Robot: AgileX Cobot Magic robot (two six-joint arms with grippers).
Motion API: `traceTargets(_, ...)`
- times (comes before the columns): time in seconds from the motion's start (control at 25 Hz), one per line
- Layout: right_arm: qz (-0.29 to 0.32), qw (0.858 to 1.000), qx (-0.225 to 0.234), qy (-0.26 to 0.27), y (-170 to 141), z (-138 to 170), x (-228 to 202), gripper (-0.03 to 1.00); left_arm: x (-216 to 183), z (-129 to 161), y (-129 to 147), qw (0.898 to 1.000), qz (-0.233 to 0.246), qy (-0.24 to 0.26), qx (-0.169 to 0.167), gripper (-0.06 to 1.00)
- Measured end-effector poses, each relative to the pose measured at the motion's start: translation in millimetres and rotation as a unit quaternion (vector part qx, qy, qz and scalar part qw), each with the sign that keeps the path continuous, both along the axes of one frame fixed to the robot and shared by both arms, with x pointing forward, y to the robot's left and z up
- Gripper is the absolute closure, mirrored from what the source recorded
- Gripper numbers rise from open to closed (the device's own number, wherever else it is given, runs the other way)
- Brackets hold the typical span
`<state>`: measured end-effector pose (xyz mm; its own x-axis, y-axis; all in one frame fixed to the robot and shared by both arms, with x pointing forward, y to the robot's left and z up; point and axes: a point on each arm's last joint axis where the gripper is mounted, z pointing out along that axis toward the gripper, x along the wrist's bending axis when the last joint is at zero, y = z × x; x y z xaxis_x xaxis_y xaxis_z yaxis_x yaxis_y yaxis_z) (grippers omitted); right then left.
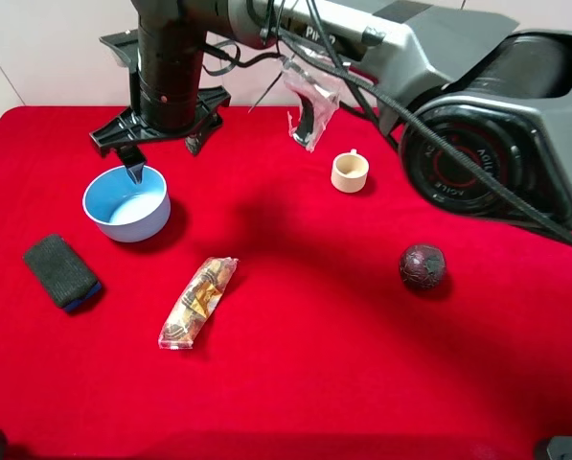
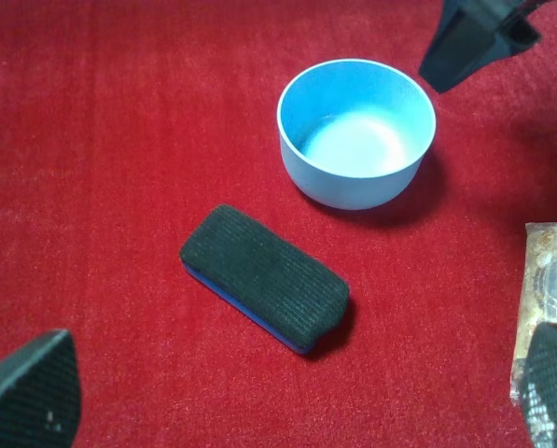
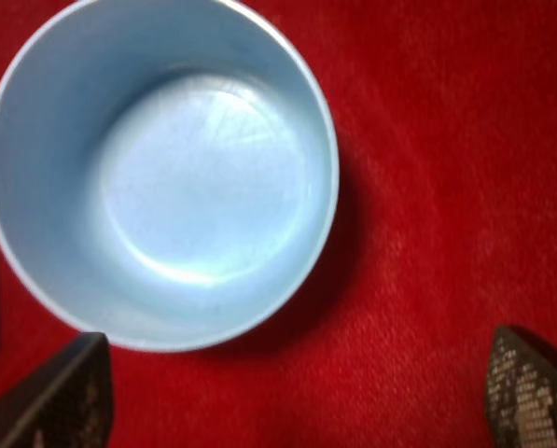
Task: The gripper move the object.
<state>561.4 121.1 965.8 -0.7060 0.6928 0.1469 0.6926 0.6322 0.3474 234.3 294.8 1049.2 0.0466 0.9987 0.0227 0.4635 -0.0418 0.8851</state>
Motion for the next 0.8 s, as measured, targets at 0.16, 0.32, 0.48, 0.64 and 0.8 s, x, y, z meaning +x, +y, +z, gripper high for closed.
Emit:
traceTargets(0.16, 0.012, 1.0, 0.004, -0.008, -2, 20, -5, 0.37, 0, 0, 0, 1.0, 0.0, 0.0, 0.0, 0.02)
traceTargets(0.32, 0.042, 0.999, 0.005, -0.015, 4, 37, -23, 0.37, 0, 0, 0, 1.0, 0.0, 0.0, 0.0, 0.02)
traceTargets(0.48, 0.072, 0.997, 0.007, -0.018, 13, 49, -45, 0.37, 0, 0, 0, 1.0, 0.0, 0.0, 0.0, 0.02)
traceTargets(0.64, 0.092, 0.995, 0.018, -0.027, 20, 64, -63, 0.37, 0, 0, 0, 1.0, 0.0, 0.0, 0.0, 0.02)
traceTargets(0.8, 0.101, 0.994, 0.034, -0.028, 22, 78, -75, 0.37, 0, 0, 0, 1.0, 0.0, 0.0, 0.0, 0.02)
